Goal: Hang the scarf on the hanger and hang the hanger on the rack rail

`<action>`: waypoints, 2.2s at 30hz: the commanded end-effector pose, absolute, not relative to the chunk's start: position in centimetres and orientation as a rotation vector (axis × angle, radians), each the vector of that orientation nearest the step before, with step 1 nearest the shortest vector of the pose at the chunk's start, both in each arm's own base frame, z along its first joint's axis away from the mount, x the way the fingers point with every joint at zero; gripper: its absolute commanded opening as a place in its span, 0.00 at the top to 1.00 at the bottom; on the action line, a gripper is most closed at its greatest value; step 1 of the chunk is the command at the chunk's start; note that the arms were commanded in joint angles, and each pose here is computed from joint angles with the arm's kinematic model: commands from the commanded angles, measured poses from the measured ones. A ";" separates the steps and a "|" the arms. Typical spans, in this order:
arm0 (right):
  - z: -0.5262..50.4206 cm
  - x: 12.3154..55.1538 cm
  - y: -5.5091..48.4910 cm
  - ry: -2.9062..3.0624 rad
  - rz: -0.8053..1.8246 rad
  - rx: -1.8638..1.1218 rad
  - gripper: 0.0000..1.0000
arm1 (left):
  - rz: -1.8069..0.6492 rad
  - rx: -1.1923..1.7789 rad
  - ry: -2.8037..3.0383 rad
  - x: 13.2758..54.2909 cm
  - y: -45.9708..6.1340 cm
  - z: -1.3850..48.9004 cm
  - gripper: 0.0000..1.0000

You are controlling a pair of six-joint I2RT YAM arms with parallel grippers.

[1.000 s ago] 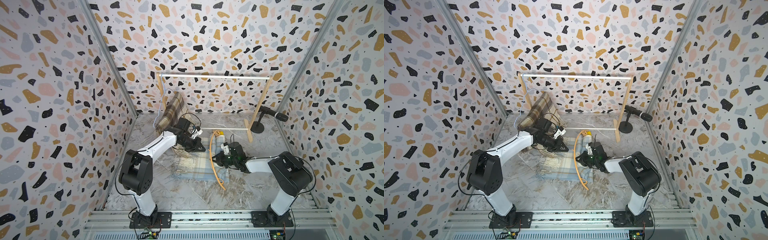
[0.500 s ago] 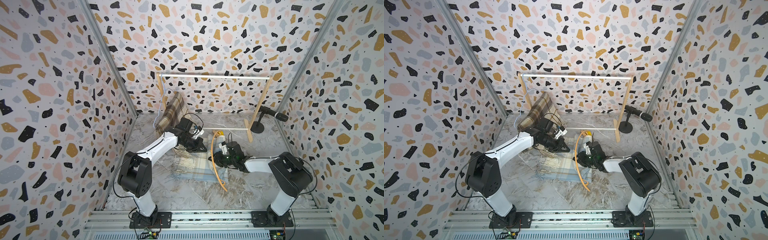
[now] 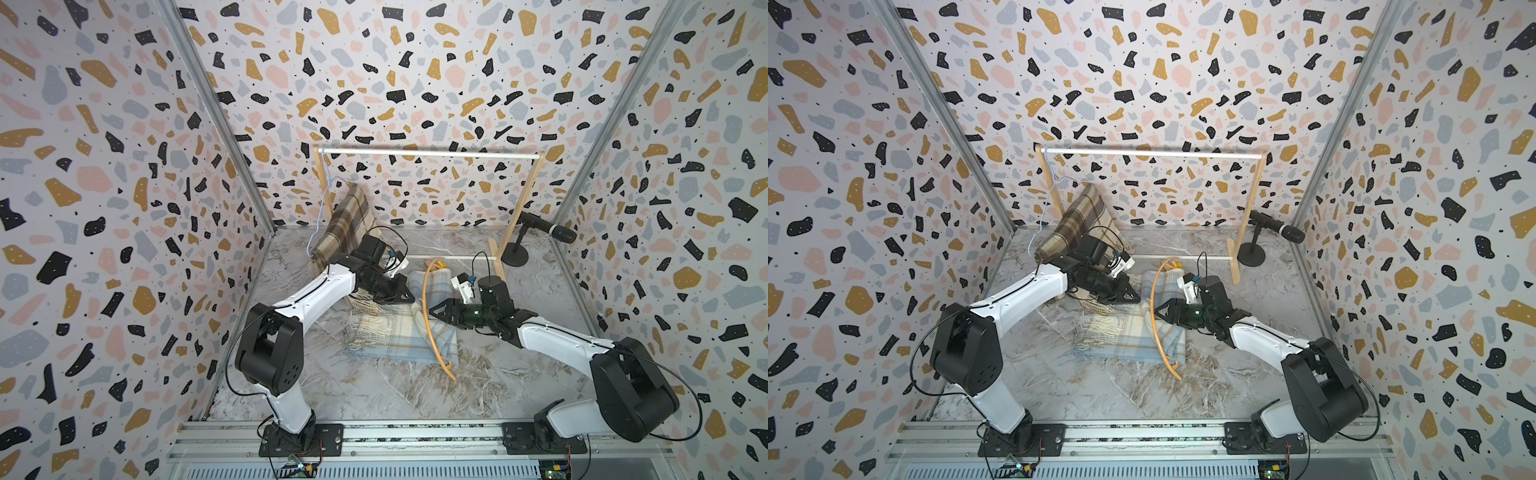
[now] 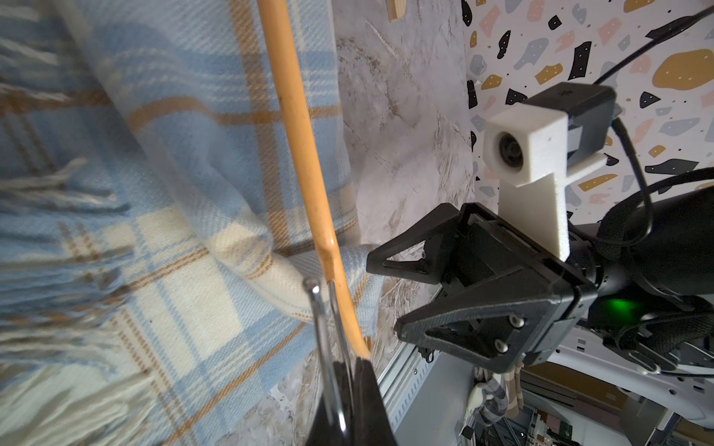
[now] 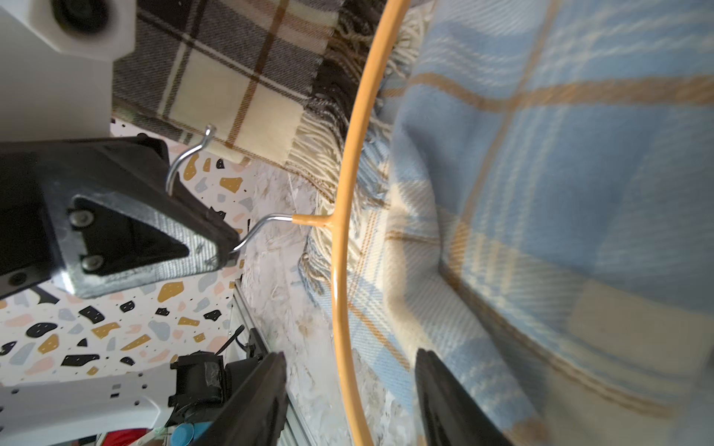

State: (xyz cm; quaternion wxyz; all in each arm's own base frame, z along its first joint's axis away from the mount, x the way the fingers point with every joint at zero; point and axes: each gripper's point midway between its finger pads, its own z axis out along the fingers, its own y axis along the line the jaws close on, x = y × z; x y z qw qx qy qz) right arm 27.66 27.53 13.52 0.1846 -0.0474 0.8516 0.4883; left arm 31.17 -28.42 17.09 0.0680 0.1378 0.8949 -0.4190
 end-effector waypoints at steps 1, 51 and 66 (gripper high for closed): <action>14.2 27.1 28.6 2.358 1.462 -0.194 0.43 | -1.299 0.495 2.540 31.9 -29.3 20.8 1.00; 13.6 26.6 29.3 2.362 1.357 -0.172 1.00 | -1.241 0.090 2.471 31.4 -24.1 17.8 0.33; 14.1 26.5 29.5 2.327 1.397 -0.176 1.00 | -1.242 0.169 2.652 32.3 -31.8 9.9 0.32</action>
